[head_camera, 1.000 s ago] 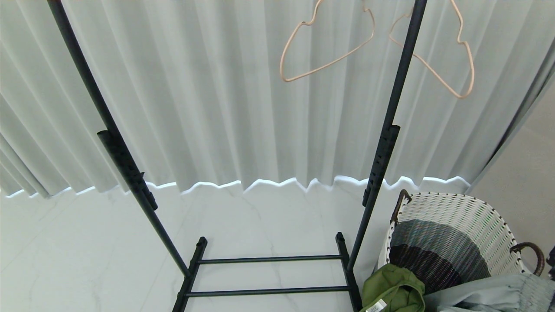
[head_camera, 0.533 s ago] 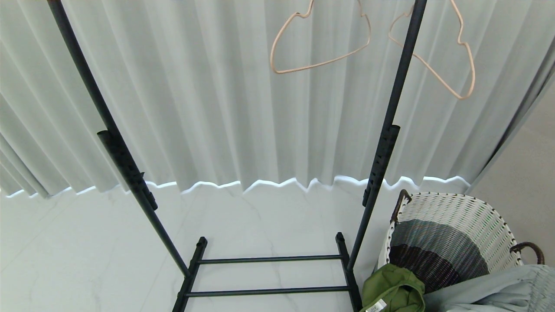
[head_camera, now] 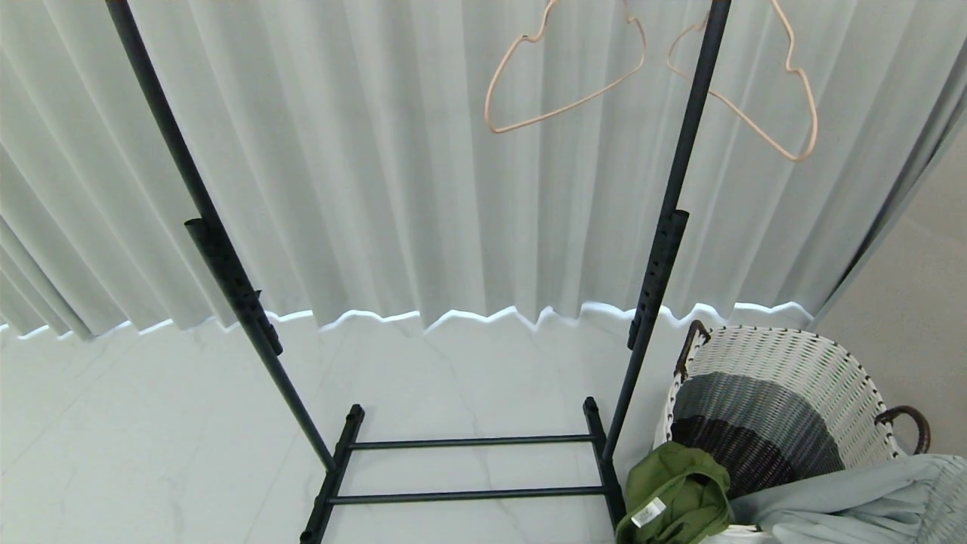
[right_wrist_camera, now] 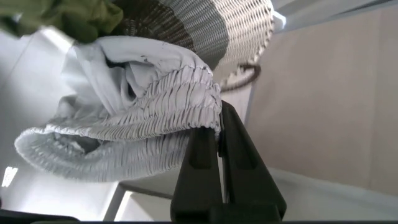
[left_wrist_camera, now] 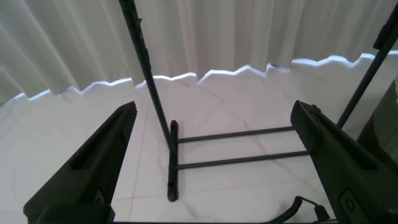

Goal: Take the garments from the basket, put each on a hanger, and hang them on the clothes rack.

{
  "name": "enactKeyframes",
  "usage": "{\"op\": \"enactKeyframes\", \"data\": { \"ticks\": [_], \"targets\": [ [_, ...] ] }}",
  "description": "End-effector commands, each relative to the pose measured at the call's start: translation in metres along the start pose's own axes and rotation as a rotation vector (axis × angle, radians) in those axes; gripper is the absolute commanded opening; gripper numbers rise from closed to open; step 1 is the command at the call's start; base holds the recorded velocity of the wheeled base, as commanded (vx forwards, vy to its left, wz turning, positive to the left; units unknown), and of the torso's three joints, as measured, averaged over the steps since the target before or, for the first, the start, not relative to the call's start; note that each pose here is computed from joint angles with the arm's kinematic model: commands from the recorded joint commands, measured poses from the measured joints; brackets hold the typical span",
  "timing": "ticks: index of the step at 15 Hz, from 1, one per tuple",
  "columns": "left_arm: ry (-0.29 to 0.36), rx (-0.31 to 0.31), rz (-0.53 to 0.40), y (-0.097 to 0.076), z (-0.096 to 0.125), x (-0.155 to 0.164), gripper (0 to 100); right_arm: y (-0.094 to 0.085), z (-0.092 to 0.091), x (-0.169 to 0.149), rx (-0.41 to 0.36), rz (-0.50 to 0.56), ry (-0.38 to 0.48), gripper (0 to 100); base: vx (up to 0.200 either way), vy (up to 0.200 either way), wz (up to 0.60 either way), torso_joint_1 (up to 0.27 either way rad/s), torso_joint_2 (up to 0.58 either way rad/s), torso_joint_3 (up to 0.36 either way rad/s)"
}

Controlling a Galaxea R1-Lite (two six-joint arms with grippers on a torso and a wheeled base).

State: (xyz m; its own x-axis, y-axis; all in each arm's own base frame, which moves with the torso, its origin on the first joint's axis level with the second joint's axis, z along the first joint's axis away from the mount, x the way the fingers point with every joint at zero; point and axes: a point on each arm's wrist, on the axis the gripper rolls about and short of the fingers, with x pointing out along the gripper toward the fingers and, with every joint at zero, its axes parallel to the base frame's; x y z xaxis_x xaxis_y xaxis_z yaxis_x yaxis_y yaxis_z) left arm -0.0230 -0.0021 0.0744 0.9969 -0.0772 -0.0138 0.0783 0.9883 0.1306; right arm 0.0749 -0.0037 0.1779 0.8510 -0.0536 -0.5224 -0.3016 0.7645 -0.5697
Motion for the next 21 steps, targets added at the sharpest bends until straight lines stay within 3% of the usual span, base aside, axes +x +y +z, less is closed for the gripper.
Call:
{"op": "enactKeyframes", "data": {
  "ticks": [1, 9, 12, 18, 21],
  "targets": [
    [0.000, 0.000, 0.001, 0.000, 0.000, 0.000, 100, 0.001, -0.001, -0.004, 0.000, -0.012, -0.017, 0, -0.200, 0.000, 0.00, -0.002, 0.00, -0.002],
    [0.000, 0.000, 0.001, 0.000, 0.000, 0.000, 100, 0.005, -0.006, -0.013, 0.000, -0.041, -0.051, 0, -0.200, 0.000, 0.00, 0.002, 0.00, 0.005],
    [0.000, 0.000, 0.001, 0.000, 0.000, 0.000, 100, 0.003, -0.004, -0.017, -0.001, -0.053, -0.074, 0, 0.000, 0.000, 0.00, 0.000, 0.00, 0.000],
    [0.000, -0.002, 0.001, 0.000, 0.000, 0.000, 100, -0.027, 0.042, -0.038, 0.055, -0.023, -0.256, 0, 0.000, 0.000, 0.00, 0.000, 0.00, 0.000],
    [0.000, -0.002, 0.001, 0.000, 0.000, 0.000, 100, -0.045, 0.072, -0.057, 0.062, 0.028, -0.329, 0, 0.000, 0.200, 0.00, 0.001, 0.00, 0.005]
  ]
}}
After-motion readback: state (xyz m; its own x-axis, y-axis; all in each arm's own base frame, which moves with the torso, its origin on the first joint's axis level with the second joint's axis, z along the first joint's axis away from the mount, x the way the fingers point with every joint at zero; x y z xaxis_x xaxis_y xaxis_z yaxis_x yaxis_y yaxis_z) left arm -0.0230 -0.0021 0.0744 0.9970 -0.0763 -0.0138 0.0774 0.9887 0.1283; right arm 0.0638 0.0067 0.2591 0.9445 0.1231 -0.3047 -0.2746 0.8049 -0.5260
